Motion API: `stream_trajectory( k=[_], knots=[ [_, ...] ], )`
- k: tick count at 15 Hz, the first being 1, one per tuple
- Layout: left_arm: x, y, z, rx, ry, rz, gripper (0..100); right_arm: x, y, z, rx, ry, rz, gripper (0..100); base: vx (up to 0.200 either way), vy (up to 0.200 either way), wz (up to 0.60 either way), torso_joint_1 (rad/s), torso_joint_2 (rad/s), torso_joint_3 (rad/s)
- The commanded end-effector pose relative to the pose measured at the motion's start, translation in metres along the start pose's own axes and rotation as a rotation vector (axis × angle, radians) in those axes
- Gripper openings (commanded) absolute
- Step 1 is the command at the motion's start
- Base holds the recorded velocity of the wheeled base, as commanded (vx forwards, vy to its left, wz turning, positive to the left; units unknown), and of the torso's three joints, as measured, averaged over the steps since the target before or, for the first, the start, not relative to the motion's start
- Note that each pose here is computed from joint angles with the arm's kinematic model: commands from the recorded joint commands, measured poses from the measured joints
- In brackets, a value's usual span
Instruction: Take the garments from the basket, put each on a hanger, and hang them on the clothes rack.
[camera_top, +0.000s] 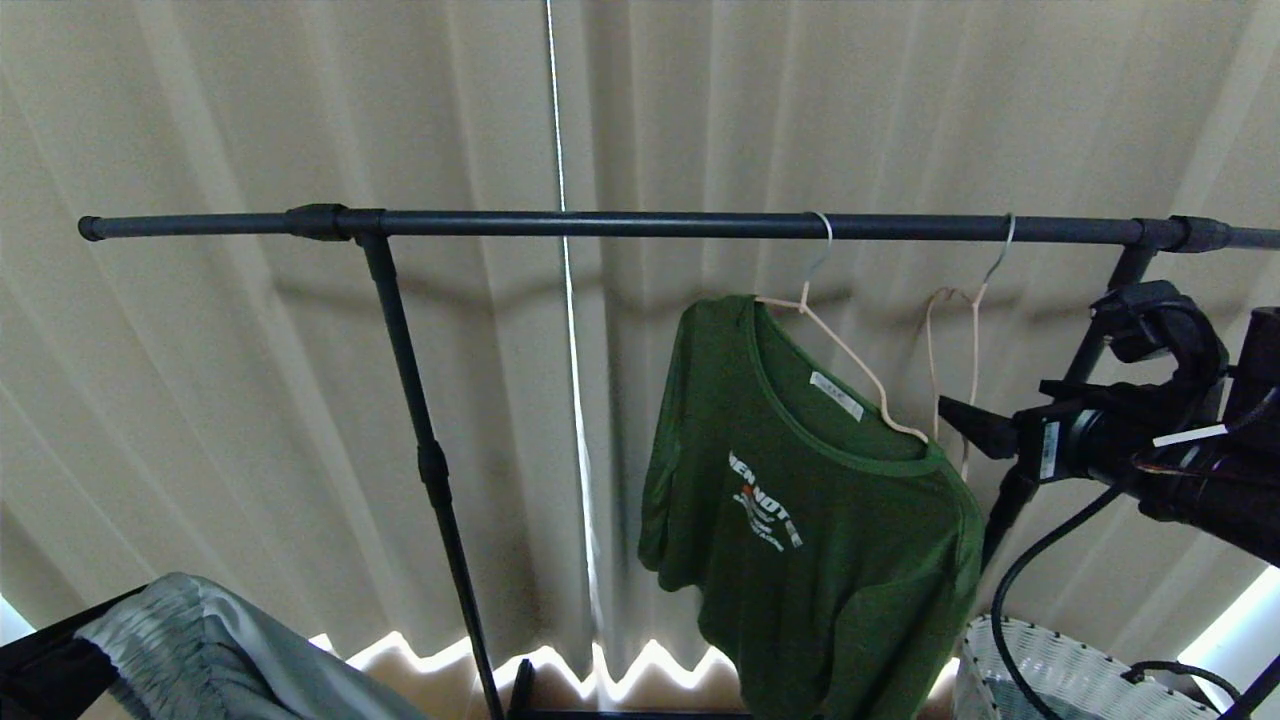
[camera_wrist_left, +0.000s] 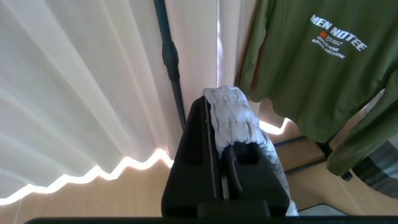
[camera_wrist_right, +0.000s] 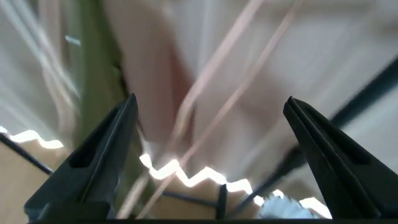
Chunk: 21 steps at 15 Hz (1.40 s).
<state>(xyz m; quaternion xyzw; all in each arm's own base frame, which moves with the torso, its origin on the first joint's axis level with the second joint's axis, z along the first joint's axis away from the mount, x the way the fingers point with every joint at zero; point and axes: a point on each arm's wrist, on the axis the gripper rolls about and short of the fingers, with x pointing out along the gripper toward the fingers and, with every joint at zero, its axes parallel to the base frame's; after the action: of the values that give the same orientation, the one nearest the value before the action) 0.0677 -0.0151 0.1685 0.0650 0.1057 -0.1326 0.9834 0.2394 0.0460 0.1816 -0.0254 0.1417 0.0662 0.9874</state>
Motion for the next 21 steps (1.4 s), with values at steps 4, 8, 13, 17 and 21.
stream_trajectory(
  k=[4,8,13,17,21],
  knots=[
    [0.0,0.0,0.0,0.0,0.0,0.0,0,-0.003,-0.015,-0.008,0.013,0.051,-0.075,100,0.0,0.0,0.0,0.0,0.0,0.0],
    [0.0,0.0,0.0,0.002,0.0,0.0,0,-0.011,-0.027,-0.008,0.029,0.068,-0.124,100,0.0,0.0,0.0,0.0,0.0,0.0],
    [0.0,0.0,0.0,0.002,0.0,0.0,0,-0.01,-0.029,-0.006,0.03,0.065,-0.131,100,0.0,0.0,0.0,0.0,0.0,0.0],
    [0.0,0.0,0.0,0.002,0.0,0.0,0,-0.001,-0.023,-0.005,0.022,0.078,-0.101,100,0.0,0.0,0.0,0.0,0.0,0.0],
    [0.0,0.0,0.0,0.003,0.0,0.0,0,0.007,-0.008,0.005,0.013,0.121,-0.045,100,0.0,0.0,0.0,0.0,0.0,0.0]
  ],
)
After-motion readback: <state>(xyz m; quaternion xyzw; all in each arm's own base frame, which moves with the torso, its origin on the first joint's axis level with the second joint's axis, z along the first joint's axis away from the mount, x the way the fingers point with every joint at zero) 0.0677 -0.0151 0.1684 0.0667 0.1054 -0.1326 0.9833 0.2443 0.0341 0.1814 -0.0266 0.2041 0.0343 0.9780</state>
